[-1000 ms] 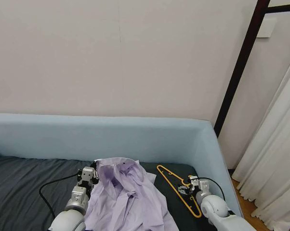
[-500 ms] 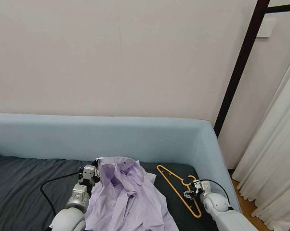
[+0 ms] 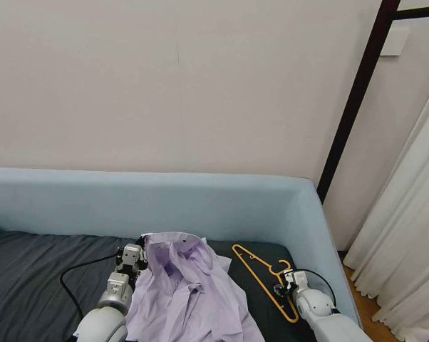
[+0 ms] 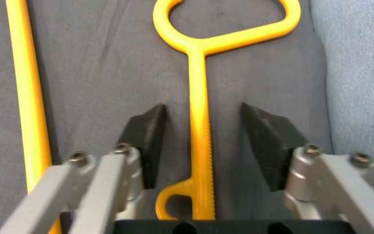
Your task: Pick up the clothes from the sofa and hang them on the clothes hanger.
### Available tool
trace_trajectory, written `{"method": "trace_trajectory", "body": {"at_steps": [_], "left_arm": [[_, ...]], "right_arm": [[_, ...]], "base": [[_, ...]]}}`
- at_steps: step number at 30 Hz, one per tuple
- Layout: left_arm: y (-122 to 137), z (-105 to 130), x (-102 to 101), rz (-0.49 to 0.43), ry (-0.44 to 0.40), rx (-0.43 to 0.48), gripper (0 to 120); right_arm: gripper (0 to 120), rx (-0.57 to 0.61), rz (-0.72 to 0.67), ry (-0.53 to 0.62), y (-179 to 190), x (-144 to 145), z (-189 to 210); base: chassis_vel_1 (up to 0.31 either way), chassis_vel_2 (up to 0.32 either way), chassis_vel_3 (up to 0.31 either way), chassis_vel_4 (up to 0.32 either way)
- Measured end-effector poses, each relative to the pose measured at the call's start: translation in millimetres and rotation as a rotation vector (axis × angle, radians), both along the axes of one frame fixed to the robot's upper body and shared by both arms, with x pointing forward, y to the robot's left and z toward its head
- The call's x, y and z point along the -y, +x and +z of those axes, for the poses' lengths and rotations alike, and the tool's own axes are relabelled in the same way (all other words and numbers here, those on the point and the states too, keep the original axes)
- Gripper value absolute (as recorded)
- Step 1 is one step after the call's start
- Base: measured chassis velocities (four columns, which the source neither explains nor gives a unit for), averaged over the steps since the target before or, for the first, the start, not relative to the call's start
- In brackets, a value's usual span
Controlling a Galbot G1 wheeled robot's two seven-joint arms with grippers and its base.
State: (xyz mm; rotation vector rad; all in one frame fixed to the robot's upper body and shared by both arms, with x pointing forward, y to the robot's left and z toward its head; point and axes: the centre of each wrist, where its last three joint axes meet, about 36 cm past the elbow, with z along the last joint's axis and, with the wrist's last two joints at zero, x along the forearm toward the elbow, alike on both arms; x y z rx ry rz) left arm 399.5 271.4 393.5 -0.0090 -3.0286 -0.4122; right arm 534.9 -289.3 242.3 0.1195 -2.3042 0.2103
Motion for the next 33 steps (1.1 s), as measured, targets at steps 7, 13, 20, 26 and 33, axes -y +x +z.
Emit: {"method": "trace_trajectory", "body": {"at_steps": [7,13,20,26,33], "left_arm": [[1.6,-1.4,1.3,-0.002,-0.001,-0.001,0],[2.1,-1.2,0.4,-0.002,-0.001,-0.002,0],[4.6,0.4,1.9,-0.006,-0.008,0.001,0],[6.8,-2.2,-0.1,0.0,-0.009,-0.001,0],[5.6,-1.9,-1.2,0.002,-0.019,-0.004,0]], "right_arm": [[18,-0.01,0.004,-0.012,-2.3,-0.2,-1.0],[5,0.008,0.007,-0.023,-5.3,-2.7,-3.1],[5,0.089,0.028,-0.037,-10.1,-5.9,8.2],[5,0.319,0.108,-0.011,-27.1,2.3,49.7],[5,0.555,0.225,0.03,-72.4,12.1,79.6]], "base": [[0.0,0.0,0.0,0.0],[0.0,0.0,0.0,0.0],[0.0,0.0,0.0,0.0],[0.0,0.0,0.0,0.0],[0.0,0.0,0.0,0.0]]}}
